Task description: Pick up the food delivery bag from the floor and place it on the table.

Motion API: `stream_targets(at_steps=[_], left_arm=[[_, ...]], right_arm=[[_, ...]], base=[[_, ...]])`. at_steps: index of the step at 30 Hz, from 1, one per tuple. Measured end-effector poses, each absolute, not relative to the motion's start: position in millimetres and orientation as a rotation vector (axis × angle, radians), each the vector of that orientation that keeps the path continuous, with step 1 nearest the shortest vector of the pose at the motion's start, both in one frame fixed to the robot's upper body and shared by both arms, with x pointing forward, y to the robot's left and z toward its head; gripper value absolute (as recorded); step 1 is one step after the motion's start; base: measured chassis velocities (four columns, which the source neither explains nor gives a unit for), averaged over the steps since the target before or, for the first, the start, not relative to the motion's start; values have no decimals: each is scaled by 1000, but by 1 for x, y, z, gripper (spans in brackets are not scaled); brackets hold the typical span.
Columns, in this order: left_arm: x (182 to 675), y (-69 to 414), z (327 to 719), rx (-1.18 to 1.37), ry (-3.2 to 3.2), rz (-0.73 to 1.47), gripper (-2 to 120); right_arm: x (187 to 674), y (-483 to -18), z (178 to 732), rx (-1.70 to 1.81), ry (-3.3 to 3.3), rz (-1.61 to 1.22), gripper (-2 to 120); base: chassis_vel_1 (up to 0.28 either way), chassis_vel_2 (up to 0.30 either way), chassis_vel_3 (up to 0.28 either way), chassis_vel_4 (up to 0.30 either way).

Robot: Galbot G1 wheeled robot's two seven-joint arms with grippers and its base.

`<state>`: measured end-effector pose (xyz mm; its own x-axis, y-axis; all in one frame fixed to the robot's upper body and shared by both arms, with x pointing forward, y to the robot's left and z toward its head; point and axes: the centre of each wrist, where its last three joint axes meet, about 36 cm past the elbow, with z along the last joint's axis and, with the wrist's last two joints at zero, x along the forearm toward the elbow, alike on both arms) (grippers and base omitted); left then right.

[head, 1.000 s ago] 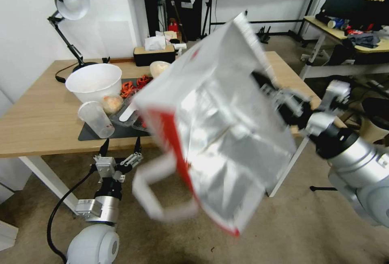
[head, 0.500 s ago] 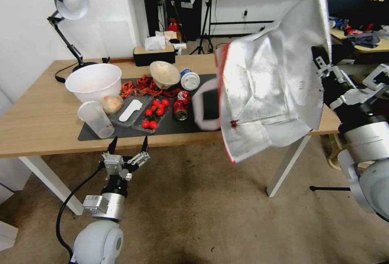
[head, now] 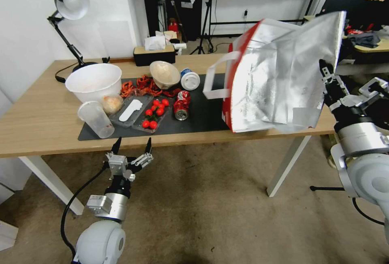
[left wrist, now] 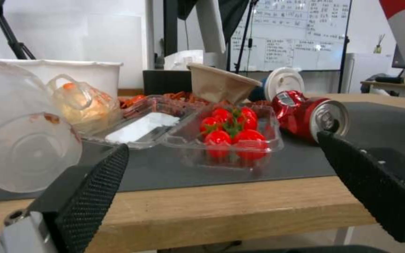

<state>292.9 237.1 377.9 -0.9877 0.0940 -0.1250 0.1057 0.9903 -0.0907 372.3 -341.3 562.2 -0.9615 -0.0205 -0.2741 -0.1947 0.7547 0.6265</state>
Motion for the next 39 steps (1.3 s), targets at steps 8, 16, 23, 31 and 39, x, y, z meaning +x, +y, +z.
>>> stream_targets(at_steps=[8, 16, 23, 31, 39], left_arm=[[292, 237, 377, 152, 3017, -149, 100], [292, 233, 376, 161, 3015, -156, 100], [292, 232, 375, 164, 3017, -157, 100], [295, 234, 376, 162, 3010, -153, 100], [297, 233, 376, 160, 3007, -155, 100]], right_arm=[[383, -352, 554, -154, 2725, 975, 0], [388, -359, 551, -180, 2746, 923, 7], [392, -363, 553, -196, 2743, 895, 28], [398, -370, 558, -218, 2743, 851, 61], [400, -374, 557, -243, 2738, 802, 89]], base=[[0, 0, 0, 0], [0, 0, 0, 0], [0, 0, 0, 0], [0, 0, 0, 0], [0, 0, 0, 0]])
